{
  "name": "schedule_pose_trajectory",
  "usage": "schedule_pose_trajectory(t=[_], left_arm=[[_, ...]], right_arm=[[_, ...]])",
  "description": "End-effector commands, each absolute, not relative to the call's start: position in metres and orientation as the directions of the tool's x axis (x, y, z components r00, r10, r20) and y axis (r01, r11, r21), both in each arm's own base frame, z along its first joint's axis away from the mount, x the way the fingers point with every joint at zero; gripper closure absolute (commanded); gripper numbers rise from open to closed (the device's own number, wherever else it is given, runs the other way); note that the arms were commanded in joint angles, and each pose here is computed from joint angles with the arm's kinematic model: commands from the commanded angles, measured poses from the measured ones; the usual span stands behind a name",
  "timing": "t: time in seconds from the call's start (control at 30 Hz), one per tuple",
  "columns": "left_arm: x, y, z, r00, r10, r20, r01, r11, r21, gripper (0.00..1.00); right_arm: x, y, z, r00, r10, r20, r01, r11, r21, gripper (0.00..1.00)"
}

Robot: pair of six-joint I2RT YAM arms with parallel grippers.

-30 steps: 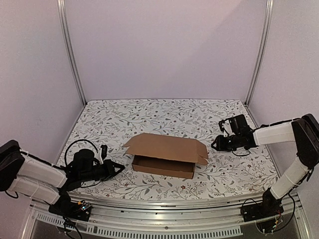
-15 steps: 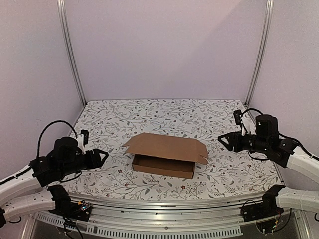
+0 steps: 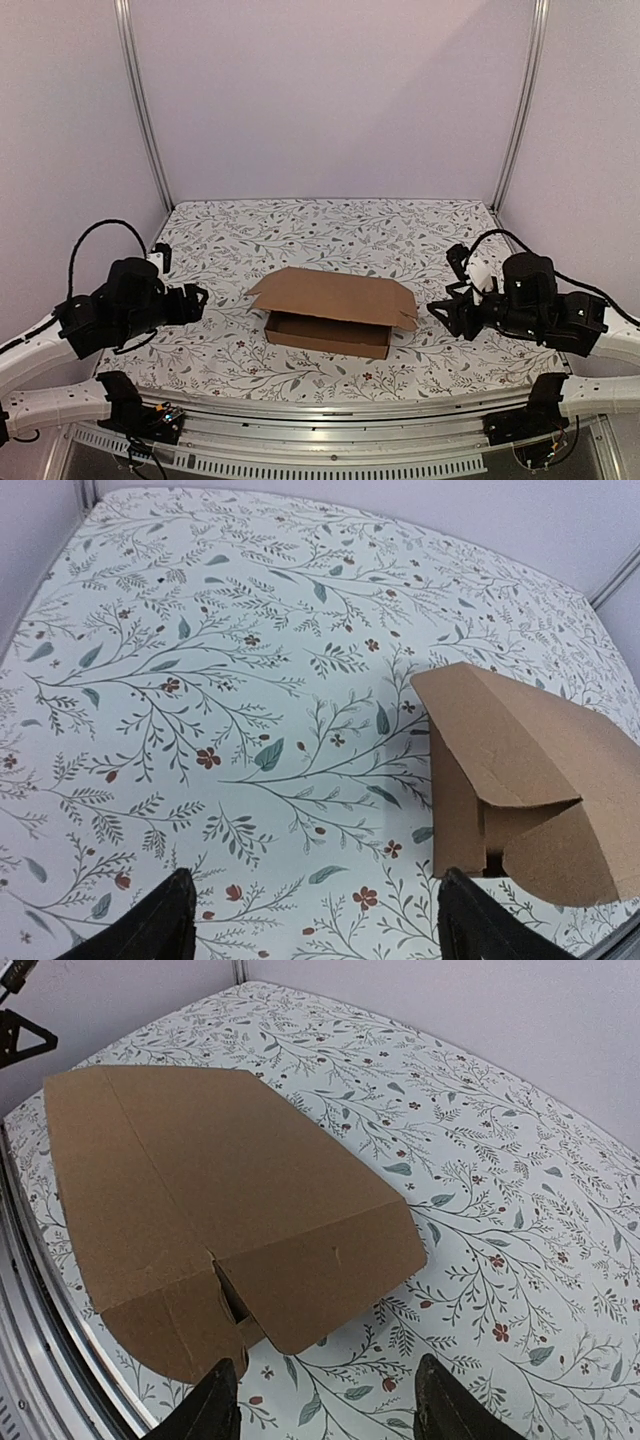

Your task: Fold the paper box

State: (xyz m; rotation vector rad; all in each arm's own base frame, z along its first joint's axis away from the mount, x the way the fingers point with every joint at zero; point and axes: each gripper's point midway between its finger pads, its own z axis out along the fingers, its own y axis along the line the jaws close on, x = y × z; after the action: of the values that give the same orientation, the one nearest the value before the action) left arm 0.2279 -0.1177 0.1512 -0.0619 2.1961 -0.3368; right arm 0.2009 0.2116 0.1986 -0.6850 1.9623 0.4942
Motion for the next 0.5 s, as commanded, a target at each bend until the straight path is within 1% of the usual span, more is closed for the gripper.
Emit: schedule_pose_trajectory(t=[0.0, 0.03, 0.13, 0.23, 0.4, 0.47], left_arm=[[0.234, -0.107, 0.175, -0.558, -0.13, -0.82, 0.049, 0.981, -0.189, 0.18], [0.235, -0.106, 0.18, -0.55, -0.135, -0.824, 0.048, 0.98, -0.193, 0.18], [0.236, -0.107, 0.193, -0.532, -0.136, -0.836, 0.056, 0.979, -0.195, 0.18], [0.237, -0.109, 0.196, -0.528, -0.126, -0.84, 0.068, 0.98, -0.189, 0.18], [0.239, -0.116, 0.187, -0.542, -0.133, -0.83, 0.084, 0.974, -0.211, 0.18], [0.239, -0.119, 0.182, -0.546, -0.138, -0.826, 0.089, 0.971, -0.222, 0.18]], right_arm=[[0.209, 0.194, 0.189, -0.318, -0.467, -0.825, -0.576, 0.787, -0.223, 0.42], [0.206, 0.196, 0.187, -0.31, -0.492, -0.814, -0.581, 0.775, -0.248, 0.42], [0.192, 0.213, 0.175, -0.247, -0.608, -0.754, -0.665, 0.673, -0.324, 0.41], [0.193, 0.217, 0.157, -0.245, -0.69, -0.681, -0.671, 0.627, -0.395, 0.42], [0.193, 0.233, 0.151, -0.203, -0.72, -0.663, -0.696, 0.582, -0.419, 0.42], [0.198, 0.234, 0.148, -0.189, -0.734, -0.652, -0.68, 0.577, -0.452, 0.42]])
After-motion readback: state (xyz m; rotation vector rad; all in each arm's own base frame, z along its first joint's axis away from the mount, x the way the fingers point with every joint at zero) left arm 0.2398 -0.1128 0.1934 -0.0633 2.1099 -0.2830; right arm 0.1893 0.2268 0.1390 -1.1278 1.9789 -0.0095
